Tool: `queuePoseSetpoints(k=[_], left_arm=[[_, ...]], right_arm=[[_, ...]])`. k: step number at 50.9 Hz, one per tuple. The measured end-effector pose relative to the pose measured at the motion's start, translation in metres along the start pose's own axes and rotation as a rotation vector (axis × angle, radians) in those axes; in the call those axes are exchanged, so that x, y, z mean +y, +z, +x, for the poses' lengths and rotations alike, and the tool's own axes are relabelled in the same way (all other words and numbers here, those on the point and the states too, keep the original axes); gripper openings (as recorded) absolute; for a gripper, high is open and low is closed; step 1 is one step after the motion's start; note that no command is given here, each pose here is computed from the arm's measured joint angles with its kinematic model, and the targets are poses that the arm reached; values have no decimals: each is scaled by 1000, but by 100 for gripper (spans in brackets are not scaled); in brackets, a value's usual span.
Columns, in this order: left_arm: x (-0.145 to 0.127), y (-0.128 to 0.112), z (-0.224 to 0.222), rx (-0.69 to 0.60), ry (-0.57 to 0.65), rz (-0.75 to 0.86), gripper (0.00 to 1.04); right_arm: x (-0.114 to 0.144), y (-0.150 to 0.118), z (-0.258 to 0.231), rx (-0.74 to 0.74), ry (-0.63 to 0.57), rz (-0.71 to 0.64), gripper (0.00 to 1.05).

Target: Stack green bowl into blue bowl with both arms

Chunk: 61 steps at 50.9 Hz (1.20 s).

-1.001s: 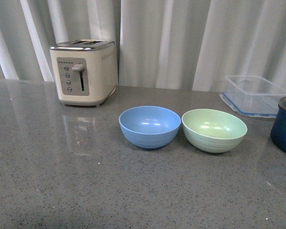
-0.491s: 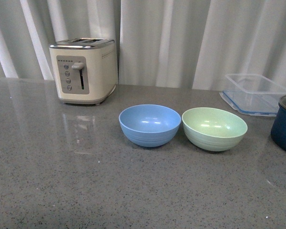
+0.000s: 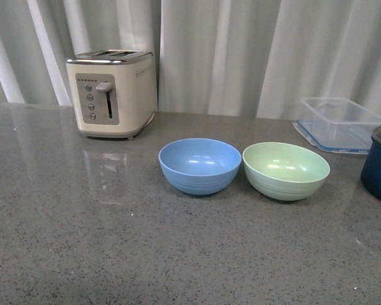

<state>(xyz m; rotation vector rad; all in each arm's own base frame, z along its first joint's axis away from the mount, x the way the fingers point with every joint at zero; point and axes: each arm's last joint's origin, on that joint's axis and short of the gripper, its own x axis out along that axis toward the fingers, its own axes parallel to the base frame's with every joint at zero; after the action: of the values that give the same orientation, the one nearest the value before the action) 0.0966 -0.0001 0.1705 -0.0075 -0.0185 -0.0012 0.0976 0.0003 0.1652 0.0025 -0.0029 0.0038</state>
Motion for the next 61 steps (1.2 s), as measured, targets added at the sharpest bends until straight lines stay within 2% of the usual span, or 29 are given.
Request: queuePoseSetpoints(k=[3, 6, 12, 16, 34, 41, 43, 46, 50, 54, 58, 61], left_arm=[[0, 0, 0, 0, 0, -1, 4], [0, 0, 0, 0, 0, 0, 11], [0, 0, 0, 0, 0, 0, 29], [0, 0, 0, 0, 0, 0, 45], [0, 0, 0, 0, 0, 0, 99], [0, 0, 0, 0, 0, 2, 98], [0, 0, 0, 0, 0, 2, 98], [0, 0, 0, 0, -1, 2, 98], [0, 0, 0, 0, 0, 2, 98], [0, 0, 0, 0, 0, 2, 98], [0, 0, 0, 0, 0, 2, 98], [0, 0, 0, 0, -1, 2, 98]], right_arm=[[0, 0, 0, 0, 0, 0, 95], [0, 0, 0, 0, 0, 0, 95], [0, 0, 0, 0, 0, 0, 95], [0, 0, 0, 0, 0, 0, 95], [0, 0, 0, 0, 0, 0, 95], [0, 0, 0, 0, 0, 0, 95], [0, 0, 1, -1, 52, -20, 95], [4, 4, 5, 3, 197, -49, 95], [8, 11, 12, 37, 234, -44, 95], [13, 24, 27, 99, 245, -4, 95], [18, 34, 51, 232, 238, 61, 95], [20, 26, 60, 334, 239, 112, 95]])
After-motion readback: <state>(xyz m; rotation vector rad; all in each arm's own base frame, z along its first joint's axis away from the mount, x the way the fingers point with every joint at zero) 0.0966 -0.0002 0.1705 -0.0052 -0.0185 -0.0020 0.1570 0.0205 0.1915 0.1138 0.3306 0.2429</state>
